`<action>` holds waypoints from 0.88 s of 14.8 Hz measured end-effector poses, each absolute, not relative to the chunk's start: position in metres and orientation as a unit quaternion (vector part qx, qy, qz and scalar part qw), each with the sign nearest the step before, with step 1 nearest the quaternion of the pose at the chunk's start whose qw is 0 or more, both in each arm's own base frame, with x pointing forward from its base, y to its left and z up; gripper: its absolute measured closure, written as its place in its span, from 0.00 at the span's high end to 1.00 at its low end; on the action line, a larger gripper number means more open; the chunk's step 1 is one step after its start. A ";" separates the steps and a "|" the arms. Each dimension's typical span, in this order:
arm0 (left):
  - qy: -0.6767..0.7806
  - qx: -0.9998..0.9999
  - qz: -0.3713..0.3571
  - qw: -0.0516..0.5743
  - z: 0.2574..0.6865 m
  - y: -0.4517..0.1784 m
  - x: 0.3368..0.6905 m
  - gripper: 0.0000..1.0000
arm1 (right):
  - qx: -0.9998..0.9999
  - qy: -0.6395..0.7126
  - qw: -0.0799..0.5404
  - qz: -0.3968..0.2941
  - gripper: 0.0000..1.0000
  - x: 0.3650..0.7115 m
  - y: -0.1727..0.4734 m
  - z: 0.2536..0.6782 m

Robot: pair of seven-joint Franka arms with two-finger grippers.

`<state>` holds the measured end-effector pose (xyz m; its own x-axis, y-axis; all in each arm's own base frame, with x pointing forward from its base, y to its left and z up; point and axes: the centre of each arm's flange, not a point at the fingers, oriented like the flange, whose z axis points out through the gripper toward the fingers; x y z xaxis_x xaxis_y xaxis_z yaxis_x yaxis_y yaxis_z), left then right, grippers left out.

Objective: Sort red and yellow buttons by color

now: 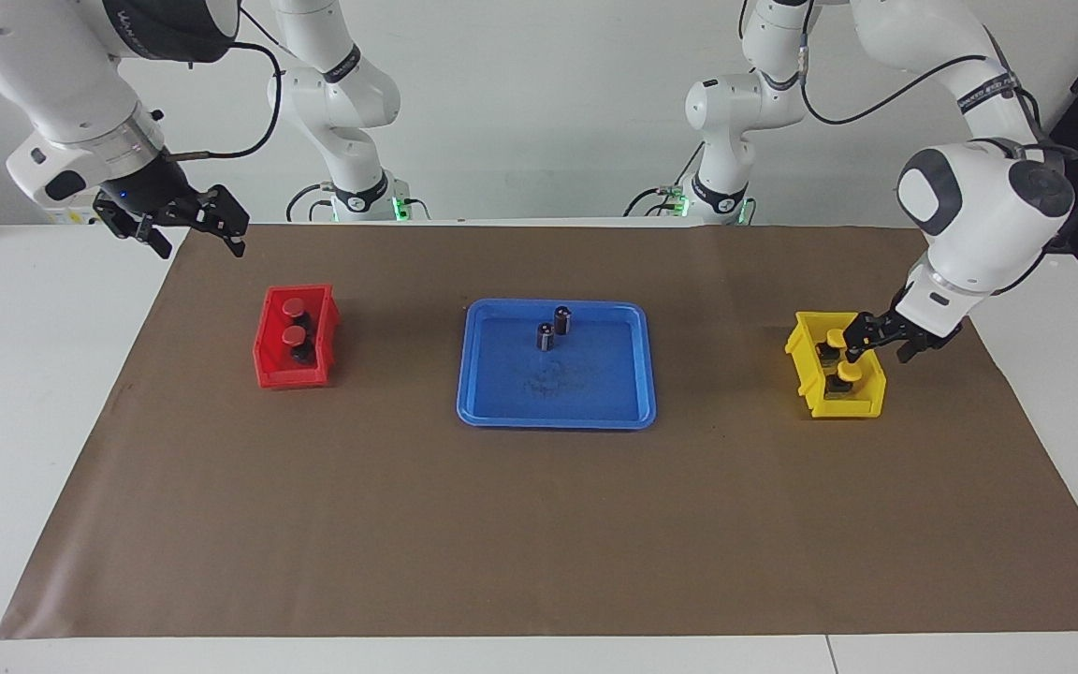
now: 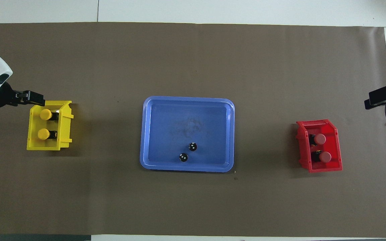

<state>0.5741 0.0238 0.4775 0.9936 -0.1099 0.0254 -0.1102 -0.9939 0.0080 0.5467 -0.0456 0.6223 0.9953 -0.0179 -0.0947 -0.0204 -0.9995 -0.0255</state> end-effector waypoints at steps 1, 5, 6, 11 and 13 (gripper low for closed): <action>-0.059 0.998 0.013 0.001 0.496 0.022 0.569 1.00 | -0.999 0.010 0.013 0.047 1.00 0.547 -0.046 0.622; -0.076 0.997 0.001 -0.002 0.582 0.010 0.552 1.00 | -0.999 0.010 0.013 0.047 1.00 0.547 -0.046 0.622; -0.083 0.997 0.003 -0.003 0.600 0.004 0.550 1.00 | -0.999 0.010 0.013 0.047 1.00 0.547 -0.046 0.622; -0.108 0.994 0.009 -0.004 0.647 -0.023 0.542 1.00 | -0.999 0.011 0.013 0.047 1.00 0.547 -0.047 0.622; -0.109 0.994 0.009 -0.004 0.648 -0.024 0.542 1.00 | -0.999 0.012 0.013 0.047 1.00 0.547 -0.048 0.622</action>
